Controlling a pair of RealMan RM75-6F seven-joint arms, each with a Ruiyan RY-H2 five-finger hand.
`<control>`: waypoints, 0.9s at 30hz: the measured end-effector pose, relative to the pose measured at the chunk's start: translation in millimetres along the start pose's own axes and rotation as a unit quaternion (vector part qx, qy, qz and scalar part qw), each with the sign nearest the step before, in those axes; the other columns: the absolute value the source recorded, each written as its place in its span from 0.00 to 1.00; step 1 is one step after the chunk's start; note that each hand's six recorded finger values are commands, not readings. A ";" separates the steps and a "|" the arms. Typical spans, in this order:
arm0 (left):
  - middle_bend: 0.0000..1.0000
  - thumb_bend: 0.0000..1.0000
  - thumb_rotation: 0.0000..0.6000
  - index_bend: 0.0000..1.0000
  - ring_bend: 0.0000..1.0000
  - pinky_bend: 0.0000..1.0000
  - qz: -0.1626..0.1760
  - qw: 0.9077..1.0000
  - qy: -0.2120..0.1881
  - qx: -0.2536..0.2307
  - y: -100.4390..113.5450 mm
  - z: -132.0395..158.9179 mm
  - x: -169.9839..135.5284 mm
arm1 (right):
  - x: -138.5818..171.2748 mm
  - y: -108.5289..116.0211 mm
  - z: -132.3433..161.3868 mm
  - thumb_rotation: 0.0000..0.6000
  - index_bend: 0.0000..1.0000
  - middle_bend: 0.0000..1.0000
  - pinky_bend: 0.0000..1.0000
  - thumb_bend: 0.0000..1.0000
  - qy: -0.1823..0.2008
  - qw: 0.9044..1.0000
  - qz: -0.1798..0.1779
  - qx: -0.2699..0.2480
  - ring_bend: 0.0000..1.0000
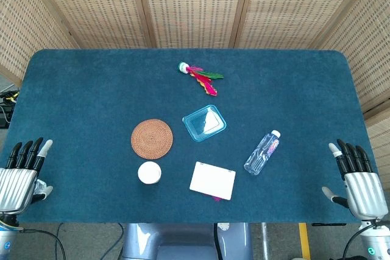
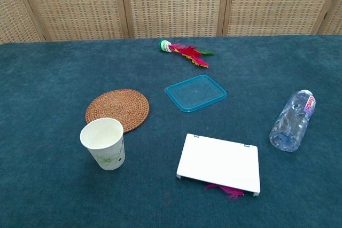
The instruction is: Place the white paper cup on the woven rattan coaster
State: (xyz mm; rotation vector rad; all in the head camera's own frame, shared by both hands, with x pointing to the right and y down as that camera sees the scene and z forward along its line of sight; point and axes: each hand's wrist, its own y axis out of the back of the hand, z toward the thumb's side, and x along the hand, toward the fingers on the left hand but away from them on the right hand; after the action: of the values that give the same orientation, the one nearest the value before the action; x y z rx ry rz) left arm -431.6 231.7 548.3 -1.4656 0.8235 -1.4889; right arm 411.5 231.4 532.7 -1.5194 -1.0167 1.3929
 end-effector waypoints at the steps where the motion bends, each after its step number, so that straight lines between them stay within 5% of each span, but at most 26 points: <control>1: 0.00 0.08 1.00 0.00 0.00 0.00 0.000 1.000 0.000 0.000 0.1 -0.1 0.0 | 0.1 0.0 0.0 1.00 0.03 0.00 0.00 0.12 0.000 1.000 0.001 0.000 0.00; 27: 0.00 0.08 1.00 0.00 0.00 0.00 -0.001 1.000 -0.016 0.001 -0.2 8.4 -1.0 | 2.0 0.9 -1.7 1.00 0.03 0.00 0.00 0.12 -0.005 1.000 0.002 0.001 0.00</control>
State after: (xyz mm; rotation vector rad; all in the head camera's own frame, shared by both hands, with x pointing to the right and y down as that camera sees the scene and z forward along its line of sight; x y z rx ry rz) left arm -423.4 233.6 548.9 -1.4861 0.8008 -1.4636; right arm 413.4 232.8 531.3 -1.5145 -1.0177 1.4054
